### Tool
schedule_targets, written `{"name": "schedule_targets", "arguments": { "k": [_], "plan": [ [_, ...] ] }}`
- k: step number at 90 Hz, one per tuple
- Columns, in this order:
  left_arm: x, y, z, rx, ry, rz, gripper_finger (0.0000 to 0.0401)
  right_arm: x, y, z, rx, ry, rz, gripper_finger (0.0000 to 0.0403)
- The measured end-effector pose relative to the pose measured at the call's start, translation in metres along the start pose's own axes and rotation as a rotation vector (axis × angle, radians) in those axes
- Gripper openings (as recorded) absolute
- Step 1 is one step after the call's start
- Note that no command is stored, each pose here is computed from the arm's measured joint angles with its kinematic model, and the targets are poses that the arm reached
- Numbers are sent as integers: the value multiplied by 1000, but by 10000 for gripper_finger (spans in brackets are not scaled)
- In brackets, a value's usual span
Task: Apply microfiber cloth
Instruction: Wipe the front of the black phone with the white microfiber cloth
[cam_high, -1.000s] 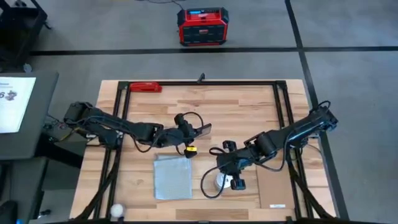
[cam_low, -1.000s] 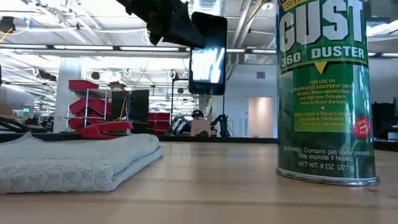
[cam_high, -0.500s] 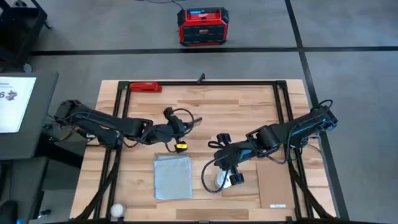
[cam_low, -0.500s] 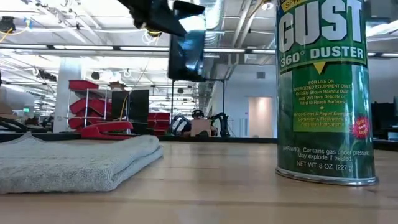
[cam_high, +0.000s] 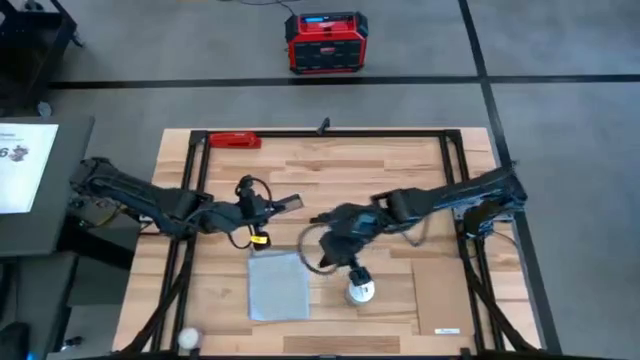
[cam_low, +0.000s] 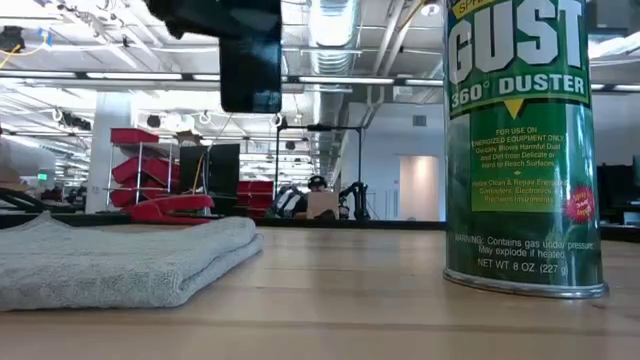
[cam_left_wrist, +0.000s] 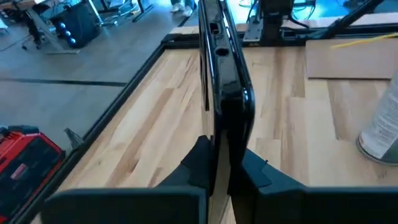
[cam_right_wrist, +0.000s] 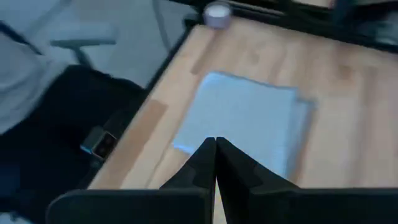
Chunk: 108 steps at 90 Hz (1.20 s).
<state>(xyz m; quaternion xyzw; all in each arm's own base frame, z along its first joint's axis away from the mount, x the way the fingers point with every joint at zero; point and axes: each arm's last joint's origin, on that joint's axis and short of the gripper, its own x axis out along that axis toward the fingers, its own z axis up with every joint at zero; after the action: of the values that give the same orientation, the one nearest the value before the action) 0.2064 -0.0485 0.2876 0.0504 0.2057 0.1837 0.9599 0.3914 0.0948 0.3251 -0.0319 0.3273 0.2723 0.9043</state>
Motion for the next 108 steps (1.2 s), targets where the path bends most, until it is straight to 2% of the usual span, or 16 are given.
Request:
{"name": "schedule_targets", "arguments": {
  "k": [39, 51, 71, 80, 97, 108],
  "plan": [
    [-15, 15, -20, -22, -44, -5, 7, 81, -49, -17, -77, 99, 18, 0],
    [-18, 17, -22, -22, -45, -4, 7, 104, -57, -27, -80, 163, 27, 0],
    [-17, 19, -24, -3, -24, 7, 7, 131, -61, -47, -129, 288, -22, 3],
    [-17, 21, -25, 2, -22, 20, 8, 138, -62, -53, -136, 305, -21, 22],
    [-16, 26, -23, -2, -31, 68, 7, 144, -63, -54, -145, 287, -34, 86],
    [-14, 28, -23, -13, -29, 81, 7, 145, -64, -49, -135, 252, -81, 127]
  ]
}}
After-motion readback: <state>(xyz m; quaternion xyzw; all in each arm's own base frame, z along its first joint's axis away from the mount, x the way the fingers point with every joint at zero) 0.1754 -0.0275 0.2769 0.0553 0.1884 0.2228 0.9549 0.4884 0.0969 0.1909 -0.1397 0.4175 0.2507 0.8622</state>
